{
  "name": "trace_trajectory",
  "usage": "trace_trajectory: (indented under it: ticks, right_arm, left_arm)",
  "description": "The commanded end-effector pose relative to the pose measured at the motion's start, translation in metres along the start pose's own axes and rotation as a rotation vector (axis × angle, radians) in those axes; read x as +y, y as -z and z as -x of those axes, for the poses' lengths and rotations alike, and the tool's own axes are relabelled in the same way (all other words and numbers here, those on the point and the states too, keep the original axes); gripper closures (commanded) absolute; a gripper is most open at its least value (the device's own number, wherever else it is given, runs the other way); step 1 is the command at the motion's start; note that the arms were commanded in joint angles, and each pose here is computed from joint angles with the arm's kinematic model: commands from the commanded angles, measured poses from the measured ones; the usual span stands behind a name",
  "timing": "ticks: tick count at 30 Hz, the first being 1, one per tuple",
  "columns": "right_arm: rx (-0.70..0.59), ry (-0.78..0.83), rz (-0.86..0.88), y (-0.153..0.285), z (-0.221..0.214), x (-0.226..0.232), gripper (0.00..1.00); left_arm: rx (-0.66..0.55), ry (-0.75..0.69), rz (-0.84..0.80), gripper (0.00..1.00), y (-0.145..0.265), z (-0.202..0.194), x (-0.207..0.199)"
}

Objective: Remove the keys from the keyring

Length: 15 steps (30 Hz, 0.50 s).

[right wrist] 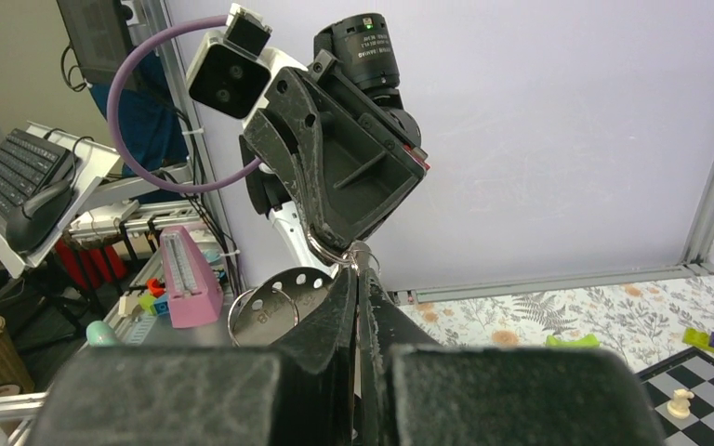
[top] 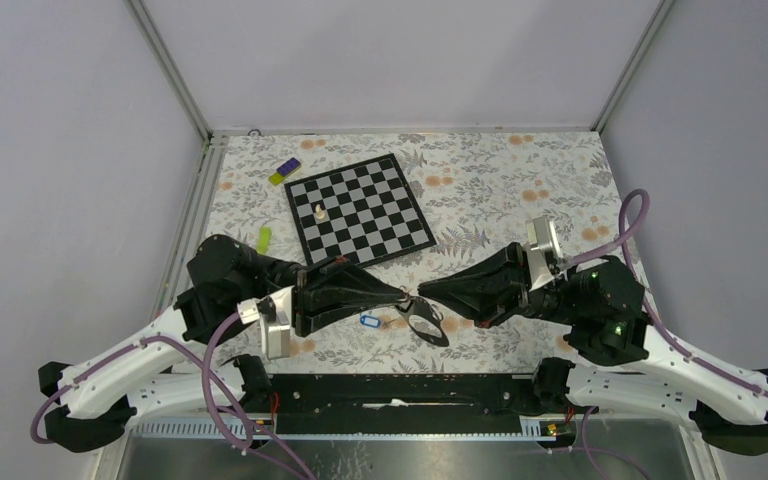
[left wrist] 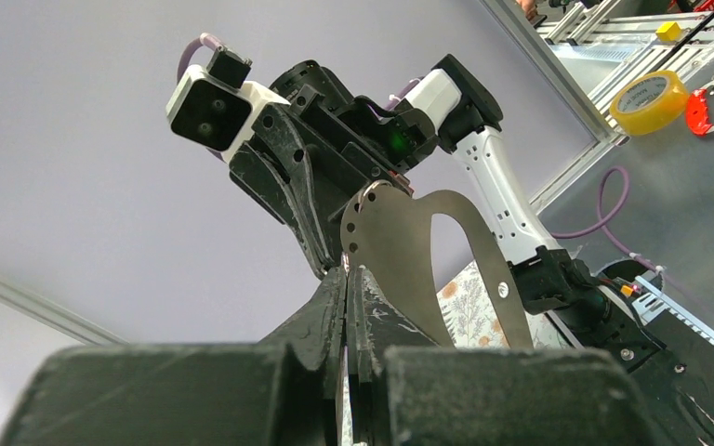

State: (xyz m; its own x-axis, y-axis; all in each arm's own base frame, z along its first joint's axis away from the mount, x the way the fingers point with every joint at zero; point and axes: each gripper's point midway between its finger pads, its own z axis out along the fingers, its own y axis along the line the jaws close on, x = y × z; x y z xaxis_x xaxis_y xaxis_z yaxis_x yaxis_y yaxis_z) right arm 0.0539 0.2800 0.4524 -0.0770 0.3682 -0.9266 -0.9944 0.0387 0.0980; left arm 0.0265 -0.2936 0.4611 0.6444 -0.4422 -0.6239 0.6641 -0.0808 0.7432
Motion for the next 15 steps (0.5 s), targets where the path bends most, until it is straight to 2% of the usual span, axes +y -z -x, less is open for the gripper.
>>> trace_trajectory:
  ticks: [1,15]
  right_arm:
    - [-0.158,0.031,-0.005,0.003,0.042,0.004,1.00]
    - [-0.258,-0.012,0.002,0.009,0.058,0.008,1.00]
  left_arm:
    - [-0.050,-0.071,0.016,1.00,0.002,0.026,0.012]
    - [-0.048,-0.070,0.017,1.00,0.001,0.025,0.012]
